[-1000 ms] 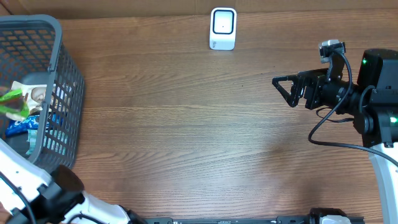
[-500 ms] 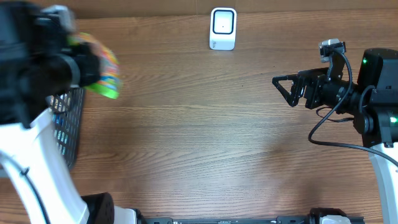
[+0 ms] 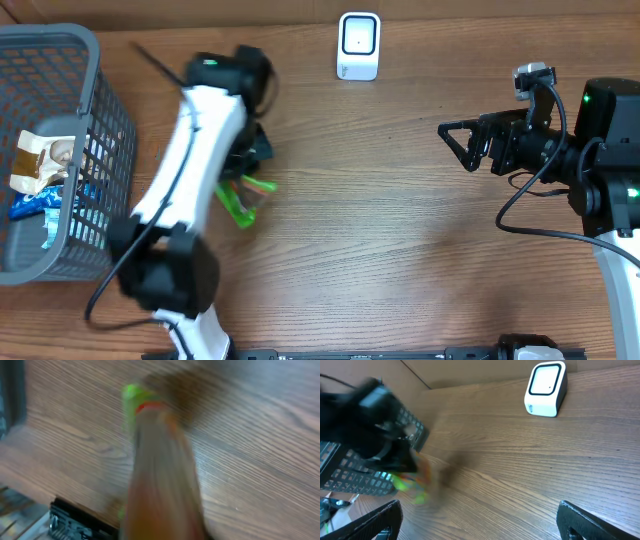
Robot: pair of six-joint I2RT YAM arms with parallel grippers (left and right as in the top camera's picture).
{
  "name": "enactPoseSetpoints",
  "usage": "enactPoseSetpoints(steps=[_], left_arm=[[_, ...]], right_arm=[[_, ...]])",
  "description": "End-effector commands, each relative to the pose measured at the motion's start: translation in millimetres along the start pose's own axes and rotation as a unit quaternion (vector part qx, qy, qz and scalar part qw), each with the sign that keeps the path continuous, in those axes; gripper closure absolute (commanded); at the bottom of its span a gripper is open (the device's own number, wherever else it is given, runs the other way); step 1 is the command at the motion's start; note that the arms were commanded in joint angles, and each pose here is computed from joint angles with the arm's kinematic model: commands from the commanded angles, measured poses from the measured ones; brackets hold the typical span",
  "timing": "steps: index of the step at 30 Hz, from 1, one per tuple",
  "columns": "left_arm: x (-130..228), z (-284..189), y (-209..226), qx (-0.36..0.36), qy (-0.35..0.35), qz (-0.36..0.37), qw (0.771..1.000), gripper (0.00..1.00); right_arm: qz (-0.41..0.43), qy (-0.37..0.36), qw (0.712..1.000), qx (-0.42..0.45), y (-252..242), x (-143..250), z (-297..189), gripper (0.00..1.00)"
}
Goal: Scan the item barcode
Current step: 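Grasp the green-red snack bag with the left gripper and drop it on the table, then reach the left gripper back into the basket and grasp the brown cookie bag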
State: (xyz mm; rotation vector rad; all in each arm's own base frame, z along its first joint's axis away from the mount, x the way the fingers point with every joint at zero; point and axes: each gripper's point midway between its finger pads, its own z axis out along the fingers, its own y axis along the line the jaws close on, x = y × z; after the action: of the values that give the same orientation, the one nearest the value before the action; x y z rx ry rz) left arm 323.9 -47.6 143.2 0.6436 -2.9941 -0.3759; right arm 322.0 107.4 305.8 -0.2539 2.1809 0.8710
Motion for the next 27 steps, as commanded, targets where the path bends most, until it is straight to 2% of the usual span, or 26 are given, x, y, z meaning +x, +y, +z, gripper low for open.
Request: enactPoseSetpoints(steps=[1,2,7,11,14,17,20,22,27], left_arm=[[-3,9,-5,-0.037,-0.015,-0.008,0.999,0.05],[-4,8,-7,-0.033,-0.016,0.005,0.999,0.0],[-17,-27,-12,0.016,-0.041,0.03,0.999,0.0],[-43,-93,1,0.077,-0.112,0.015,0.991,0.0],[-60,-157,17,0.161,-0.192,-0.01,0.968,0.0],[-68,-212,63,0.206,-0.275,-0.066,0.937,0.0],[-66,-245,122,0.219,-0.333,-0.133,0.907,0.05],[-59,-255,174,0.208,-0.36,-0.194,0.889,0.07],[-49,-244,266,0.153,-0.372,-0.306,0.863,0.08]], right_arm=[[-0.008,-0.011,1.0,-0.004,5,-9,-5,0.01],[-0.008,-0.012,1.0,-0.005,5,-9,-5,0.01],[-0.018,-0.022,1.0,-0.006,6,-15,-5,0.01],[-0.019,-0.023,1.0,-0.006,6,-15,-5,0.01],[-0.015,-0.019,1.0,-0.005,6,-13,-5,0.01],[-0.007,-0.01,1.0,-0.004,5,-8,-5,0.01],[-0.003,-0.006,1.0,-0.004,5,-6,-4,0.01],[-0.003,-0.006,1.0,-0.004,5,-6,-4,0.01],[-0.002,-0.005,1.0,-0.004,5,-5,-4,0.01]])
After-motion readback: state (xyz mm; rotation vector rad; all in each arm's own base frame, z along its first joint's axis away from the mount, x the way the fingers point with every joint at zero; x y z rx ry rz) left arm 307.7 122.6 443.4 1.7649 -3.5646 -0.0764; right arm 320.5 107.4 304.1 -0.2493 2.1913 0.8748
